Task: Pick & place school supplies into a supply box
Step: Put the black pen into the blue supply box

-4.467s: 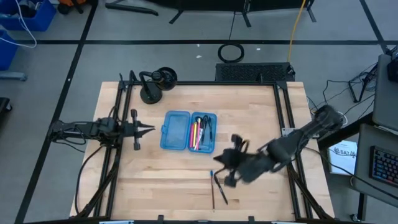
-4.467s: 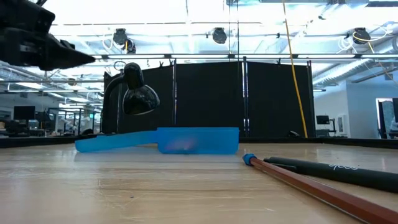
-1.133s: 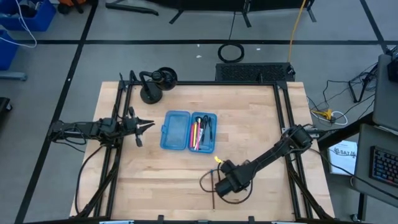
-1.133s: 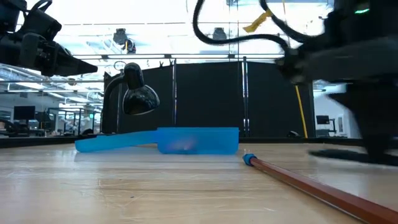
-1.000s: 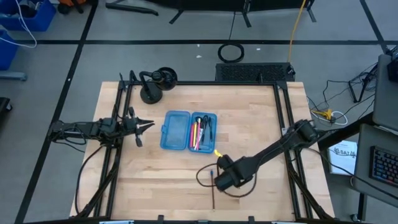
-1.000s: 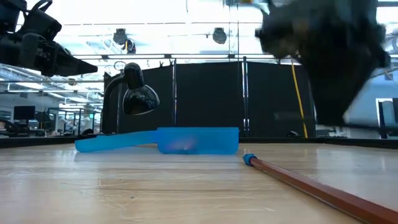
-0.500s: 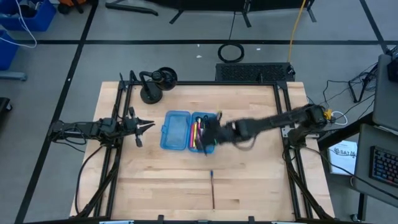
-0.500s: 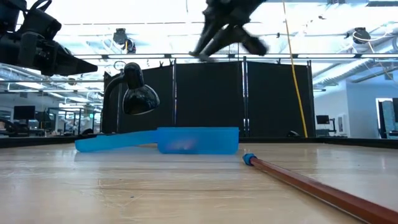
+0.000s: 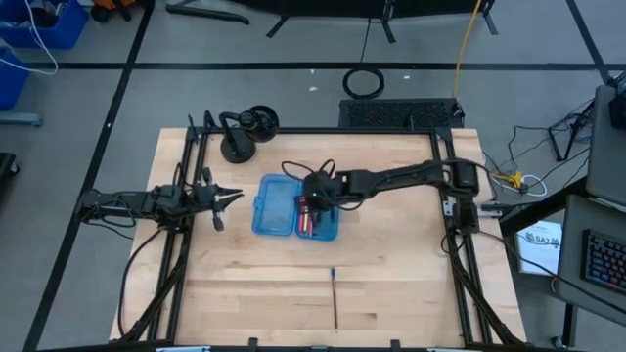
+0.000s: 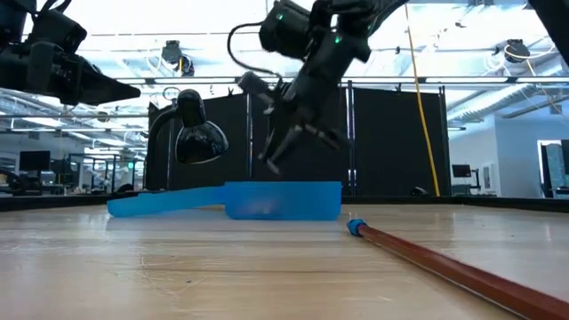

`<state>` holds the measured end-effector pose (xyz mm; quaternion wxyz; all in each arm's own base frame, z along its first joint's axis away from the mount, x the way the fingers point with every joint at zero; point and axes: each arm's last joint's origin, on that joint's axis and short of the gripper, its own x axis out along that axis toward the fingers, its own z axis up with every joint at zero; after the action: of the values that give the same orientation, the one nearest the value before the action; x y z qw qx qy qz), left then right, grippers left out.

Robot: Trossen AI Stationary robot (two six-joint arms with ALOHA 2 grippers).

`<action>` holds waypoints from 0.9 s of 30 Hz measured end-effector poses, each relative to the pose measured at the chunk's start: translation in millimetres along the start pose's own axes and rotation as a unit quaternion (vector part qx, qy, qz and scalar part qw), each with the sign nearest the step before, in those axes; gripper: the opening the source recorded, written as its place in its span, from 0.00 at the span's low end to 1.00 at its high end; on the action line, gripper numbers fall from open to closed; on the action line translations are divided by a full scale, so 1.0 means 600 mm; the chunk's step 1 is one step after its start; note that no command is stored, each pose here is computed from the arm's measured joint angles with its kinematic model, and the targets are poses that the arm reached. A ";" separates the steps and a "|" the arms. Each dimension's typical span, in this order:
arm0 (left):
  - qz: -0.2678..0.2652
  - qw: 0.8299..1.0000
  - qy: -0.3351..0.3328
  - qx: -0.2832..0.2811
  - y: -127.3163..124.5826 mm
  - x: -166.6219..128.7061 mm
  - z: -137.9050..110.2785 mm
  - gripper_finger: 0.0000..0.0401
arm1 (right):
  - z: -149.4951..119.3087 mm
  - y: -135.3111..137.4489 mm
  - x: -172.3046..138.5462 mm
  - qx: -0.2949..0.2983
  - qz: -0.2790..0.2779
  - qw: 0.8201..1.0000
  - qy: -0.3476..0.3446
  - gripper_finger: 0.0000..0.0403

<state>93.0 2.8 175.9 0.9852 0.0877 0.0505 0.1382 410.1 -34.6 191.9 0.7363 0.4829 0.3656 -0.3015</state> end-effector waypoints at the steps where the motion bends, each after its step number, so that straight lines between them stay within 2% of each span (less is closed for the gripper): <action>1: 0.000 1.000 0.001 0.004 0.000 0.000 0.000 0.12 | 0.002 -0.002 0.008 0.006 0.000 1.000 0.000 0.05; 7: 0.000 1.000 -0.002 0.005 0.000 0.000 0.001 0.12 | 0.015 -0.023 0.040 0.025 -0.029 0.999 0.002 0.05; 14: -0.001 1.000 -0.002 0.004 0.000 0.000 0.001 0.12 | 0.028 -0.040 0.041 0.024 -0.058 0.998 0.004 0.06; 27: -0.001 1.000 -0.002 -0.007 0.000 0.000 0.001 0.12 | 0.012 -0.068 0.055 0.024 -0.074 0.997 0.016 0.07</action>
<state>93.1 2.7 176.3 0.9860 0.0814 0.0475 0.1374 397.5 -58.6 146.5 0.6945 0.4764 0.4046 -0.3563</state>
